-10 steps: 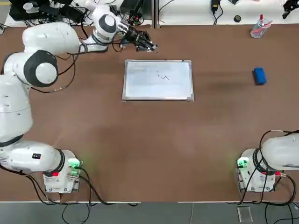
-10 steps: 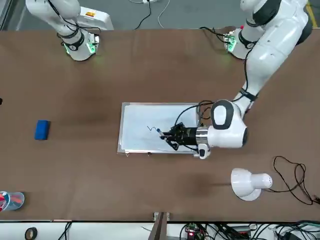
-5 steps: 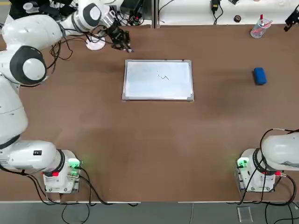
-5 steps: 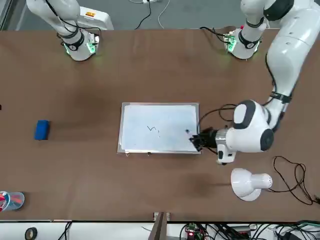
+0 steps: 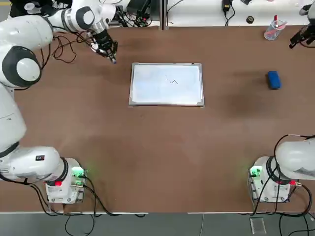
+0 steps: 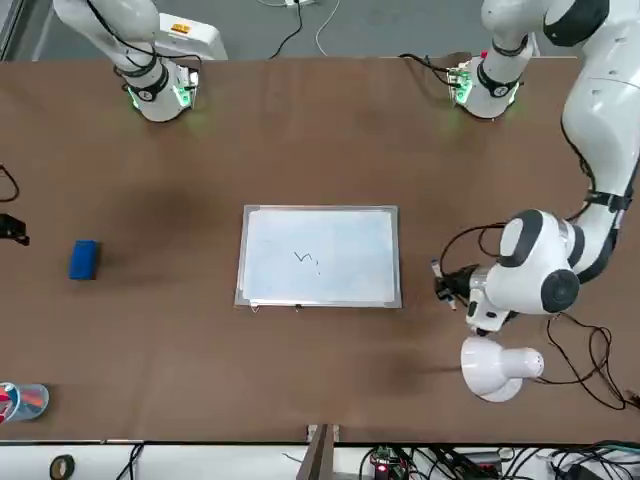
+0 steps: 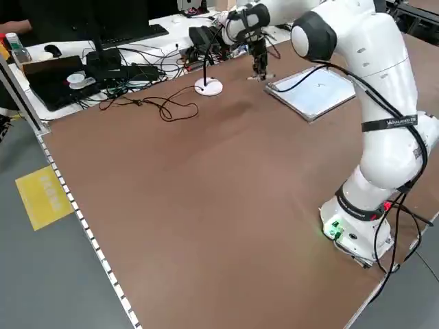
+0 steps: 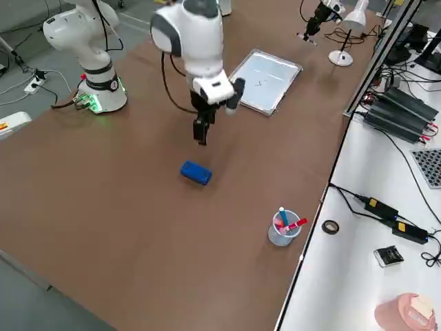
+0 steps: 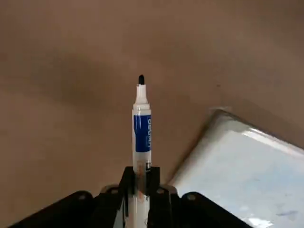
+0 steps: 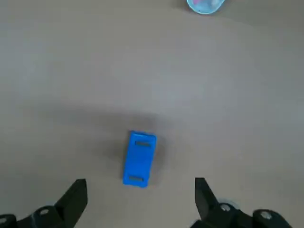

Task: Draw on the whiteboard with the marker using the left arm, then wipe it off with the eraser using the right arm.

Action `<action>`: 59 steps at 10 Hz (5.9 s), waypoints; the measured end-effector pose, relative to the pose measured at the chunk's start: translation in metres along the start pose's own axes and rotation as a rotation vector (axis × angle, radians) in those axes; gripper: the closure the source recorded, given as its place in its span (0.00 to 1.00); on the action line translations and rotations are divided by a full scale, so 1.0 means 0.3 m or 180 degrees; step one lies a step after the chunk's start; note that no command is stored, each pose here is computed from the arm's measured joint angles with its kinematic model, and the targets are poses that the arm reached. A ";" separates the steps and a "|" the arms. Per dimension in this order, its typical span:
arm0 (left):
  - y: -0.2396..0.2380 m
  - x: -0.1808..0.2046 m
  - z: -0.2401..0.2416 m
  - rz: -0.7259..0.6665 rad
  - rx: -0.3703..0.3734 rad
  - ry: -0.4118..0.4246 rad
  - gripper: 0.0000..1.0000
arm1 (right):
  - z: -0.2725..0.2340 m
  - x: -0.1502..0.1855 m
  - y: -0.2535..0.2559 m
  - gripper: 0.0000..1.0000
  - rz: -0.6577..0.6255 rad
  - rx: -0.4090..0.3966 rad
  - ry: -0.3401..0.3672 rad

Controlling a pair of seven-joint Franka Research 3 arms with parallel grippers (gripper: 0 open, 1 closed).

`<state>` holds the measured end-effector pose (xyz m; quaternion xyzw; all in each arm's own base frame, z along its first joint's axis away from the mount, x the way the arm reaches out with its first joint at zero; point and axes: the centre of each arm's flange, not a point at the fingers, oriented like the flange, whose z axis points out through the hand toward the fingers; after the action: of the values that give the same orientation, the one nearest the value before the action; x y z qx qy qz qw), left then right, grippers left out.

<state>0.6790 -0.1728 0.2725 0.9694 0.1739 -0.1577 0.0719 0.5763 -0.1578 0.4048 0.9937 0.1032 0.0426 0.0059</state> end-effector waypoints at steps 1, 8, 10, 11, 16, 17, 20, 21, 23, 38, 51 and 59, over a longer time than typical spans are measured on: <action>-0.061 0.030 0.009 0.0208 0.0103 0.0033 0.83 | 0.071 -0.014 0.002 0.00 0.0025 0.0000 0.0035; -0.322 0.092 0.155 0.0774 0.0693 0.0169 0.83 | 0.469 -0.183 -0.052 0.00 -0.0111 -0.0185 0.0291; -0.328 0.044 0.206 0.0892 0.0744 0.0264 0.83 | 0.528 -0.220 -0.068 0.00 -0.0134 -0.0217 0.0328; -0.329 0.018 0.218 0.0933 0.0779 0.0275 0.83 | 0.547 -0.228 -0.074 0.00 -0.0138 -0.0230 0.0348; -0.346 -0.064 0.238 0.1161 0.0938 0.0511 0.83 | 0.620 -0.256 -0.085 0.00 -0.0137 -0.0298 0.0443; -0.358 -0.071 0.251 0.1181 0.0920 0.0550 0.83 | 0.632 -0.262 -0.087 0.00 -0.0136 -0.0305 0.0452; -0.393 -0.082 0.297 0.1216 0.0830 0.0627 0.83 | 0.655 -0.270 -0.090 0.00 -0.0135 -0.0305 0.0446; -0.397 -0.086 0.308 0.1225 0.0807 0.0642 0.81 | 0.656 -0.270 -0.090 0.00 -0.0134 -0.0306 0.0448; -0.397 -0.088 0.311 0.1237 0.0795 0.0654 0.77 | 0.660 -0.272 -0.087 0.00 -0.0129 -0.0322 0.0472; -0.210 -0.138 -0.229 0.1232 0.0941 0.1203 0.00 | 0.714 -0.281 -0.094 0.00 -0.0136 -0.0349 0.0514; -0.285 -0.669 -1.086 0.1047 0.0486 0.1234 0.00 | 0.720 -0.279 -0.094 0.30 -0.0139 -0.0379 0.0565; -0.356 -0.849 -1.165 0.1014 0.0432 0.1030 0.00 | 0.719 -0.272 -0.101 0.44 0.0004 -0.0365 0.0595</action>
<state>0.5121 -0.0856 0.6761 0.9999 0.0170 0.0018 0.0018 0.5090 -0.1457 0.1824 0.9835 0.1001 0.1410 0.0531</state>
